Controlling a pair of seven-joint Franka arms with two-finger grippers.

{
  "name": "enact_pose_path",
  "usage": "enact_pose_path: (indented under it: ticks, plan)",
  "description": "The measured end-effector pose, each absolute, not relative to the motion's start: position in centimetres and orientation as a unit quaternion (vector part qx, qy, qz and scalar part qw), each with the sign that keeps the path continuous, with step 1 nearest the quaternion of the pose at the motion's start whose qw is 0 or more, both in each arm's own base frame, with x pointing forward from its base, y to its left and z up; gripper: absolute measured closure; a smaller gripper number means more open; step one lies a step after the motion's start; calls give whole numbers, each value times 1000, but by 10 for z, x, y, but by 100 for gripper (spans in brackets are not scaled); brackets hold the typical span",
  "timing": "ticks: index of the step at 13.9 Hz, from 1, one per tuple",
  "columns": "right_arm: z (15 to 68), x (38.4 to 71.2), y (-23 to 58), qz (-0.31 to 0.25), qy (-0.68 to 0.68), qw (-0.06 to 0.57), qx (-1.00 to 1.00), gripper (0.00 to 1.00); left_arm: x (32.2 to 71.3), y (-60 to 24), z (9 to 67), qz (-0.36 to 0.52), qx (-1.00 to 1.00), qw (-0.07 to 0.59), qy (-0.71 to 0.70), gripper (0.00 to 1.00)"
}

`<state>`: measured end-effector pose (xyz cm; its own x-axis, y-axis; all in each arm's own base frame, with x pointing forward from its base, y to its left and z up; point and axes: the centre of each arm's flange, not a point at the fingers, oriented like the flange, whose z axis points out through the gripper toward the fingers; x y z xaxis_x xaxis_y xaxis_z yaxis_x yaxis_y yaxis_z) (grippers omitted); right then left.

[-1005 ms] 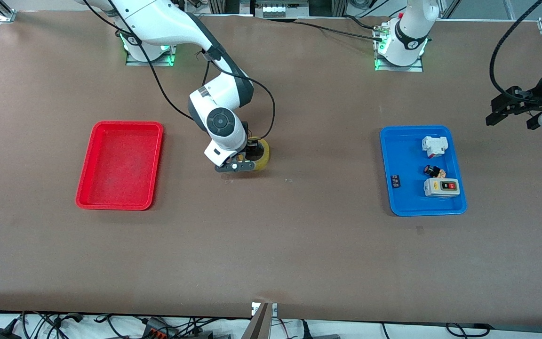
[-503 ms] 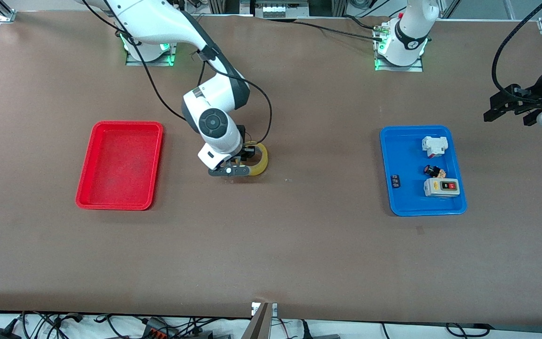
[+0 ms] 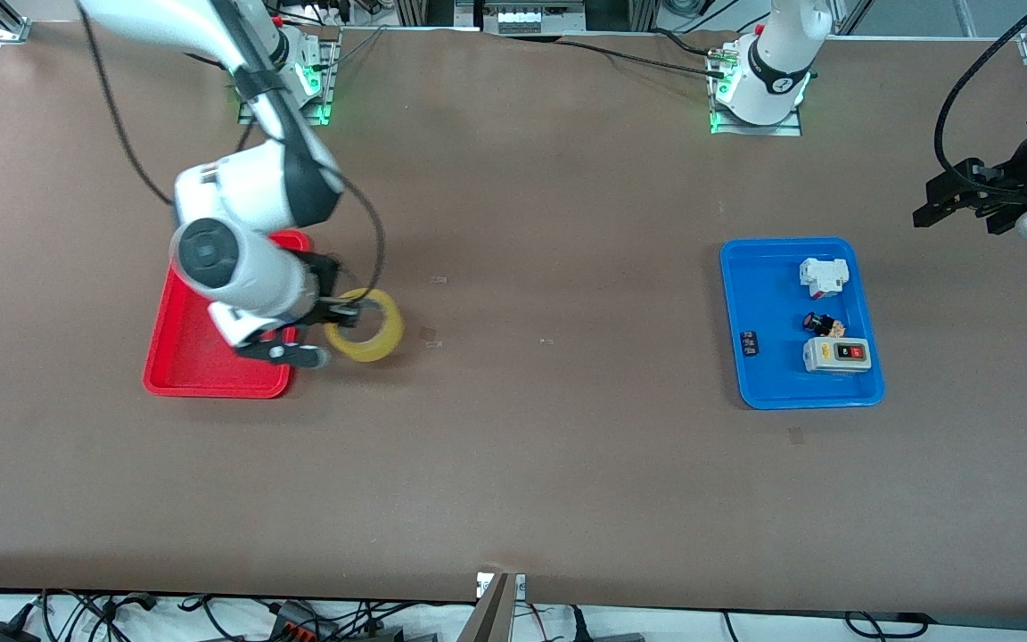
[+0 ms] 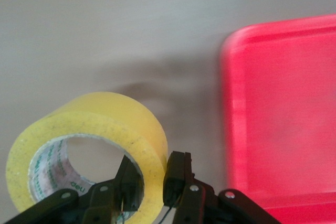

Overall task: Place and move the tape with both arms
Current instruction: 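Lower the tape into the red tray and open the right gripper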

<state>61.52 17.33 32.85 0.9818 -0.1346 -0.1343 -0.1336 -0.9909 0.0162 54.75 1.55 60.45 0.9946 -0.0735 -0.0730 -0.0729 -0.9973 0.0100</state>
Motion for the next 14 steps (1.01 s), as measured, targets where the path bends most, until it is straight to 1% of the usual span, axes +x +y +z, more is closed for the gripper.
enact_pose_path:
  ticks: [3,6,9,12,14]
  plan:
    - [297,619,53,-100,-43,5,994,77,549,16,601,-42,999,4,-32,0]
    - [266,598,-40,-133,-28,6,991,77,550,17,596,-49,998,4,-29,0]
    - [242,580,-51,-140,-20,13,990,77,550,17,595,-52,998,4,-29,0]
    - [235,575,-41,-143,-3,22,990,77,550,17,595,-52,998,4,-29,0]
    - [231,572,-39,-134,3,27,991,77,550,17,594,-53,998,4,-29,0]
